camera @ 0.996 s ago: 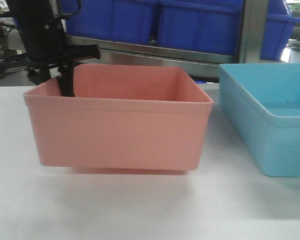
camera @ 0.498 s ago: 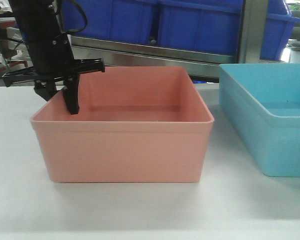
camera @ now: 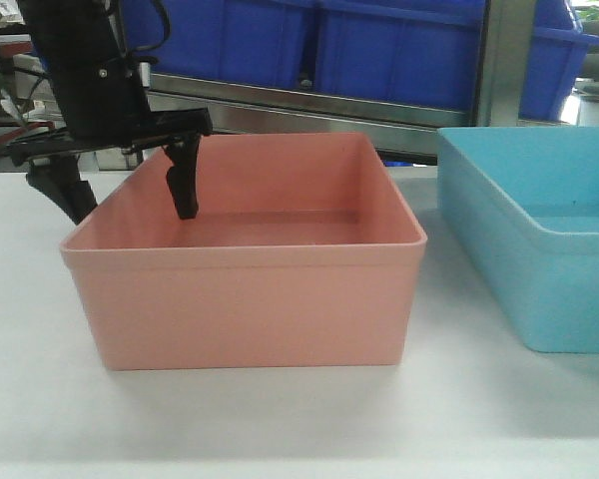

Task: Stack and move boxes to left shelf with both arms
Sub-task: 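Move the pink bin to the table center and release it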

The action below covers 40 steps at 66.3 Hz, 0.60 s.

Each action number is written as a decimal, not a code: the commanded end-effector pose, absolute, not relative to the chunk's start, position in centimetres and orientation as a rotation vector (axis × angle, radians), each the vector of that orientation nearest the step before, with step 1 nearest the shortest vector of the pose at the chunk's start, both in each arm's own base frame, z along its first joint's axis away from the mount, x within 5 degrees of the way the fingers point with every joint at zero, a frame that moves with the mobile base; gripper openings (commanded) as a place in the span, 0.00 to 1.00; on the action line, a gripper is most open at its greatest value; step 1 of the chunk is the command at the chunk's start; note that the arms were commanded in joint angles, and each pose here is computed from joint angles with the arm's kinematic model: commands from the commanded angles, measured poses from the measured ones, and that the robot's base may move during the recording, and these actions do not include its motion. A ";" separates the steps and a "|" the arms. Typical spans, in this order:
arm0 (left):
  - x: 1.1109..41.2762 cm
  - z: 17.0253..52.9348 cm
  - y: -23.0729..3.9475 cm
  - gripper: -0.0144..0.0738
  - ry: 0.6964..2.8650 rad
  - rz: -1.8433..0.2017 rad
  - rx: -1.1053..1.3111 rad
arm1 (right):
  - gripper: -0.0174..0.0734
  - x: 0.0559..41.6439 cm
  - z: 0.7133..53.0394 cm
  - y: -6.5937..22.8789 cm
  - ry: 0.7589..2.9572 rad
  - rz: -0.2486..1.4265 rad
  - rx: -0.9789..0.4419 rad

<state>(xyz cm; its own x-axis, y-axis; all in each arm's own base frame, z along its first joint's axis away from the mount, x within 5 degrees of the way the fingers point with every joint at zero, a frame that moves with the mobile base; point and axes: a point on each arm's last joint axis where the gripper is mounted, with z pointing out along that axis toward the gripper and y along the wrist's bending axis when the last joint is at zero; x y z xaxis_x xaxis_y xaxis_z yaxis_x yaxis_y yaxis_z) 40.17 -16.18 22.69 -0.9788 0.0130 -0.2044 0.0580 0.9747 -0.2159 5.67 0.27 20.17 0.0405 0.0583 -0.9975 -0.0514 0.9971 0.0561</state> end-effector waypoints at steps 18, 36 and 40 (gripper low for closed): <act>34.6 36.4 -14.4 0.77 2.561 -0.353 0.409 | 0.25 5.3 21.7 0.3 1.398 0.083 -0.010; 29.0 39.3 -12.1 0.63 2.384 -0.334 0.442 | 0.25 5.3 21.6 0.3 1.408 0.082 -0.010; 27.4 39.3 -11.4 0.57 2.338 -0.321 0.431 | 0.25 5.3 21.6 0.3 1.412 0.082 -0.010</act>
<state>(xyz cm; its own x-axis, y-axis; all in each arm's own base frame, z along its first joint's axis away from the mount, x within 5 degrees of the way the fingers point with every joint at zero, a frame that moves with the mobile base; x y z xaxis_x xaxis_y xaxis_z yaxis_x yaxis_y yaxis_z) 29.92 -12.22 36.85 -0.7846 0.2485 -0.5681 0.3793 0.9171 -0.1226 5.67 0.27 20.15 0.0383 0.0581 -0.9976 -0.0511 0.9971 0.0562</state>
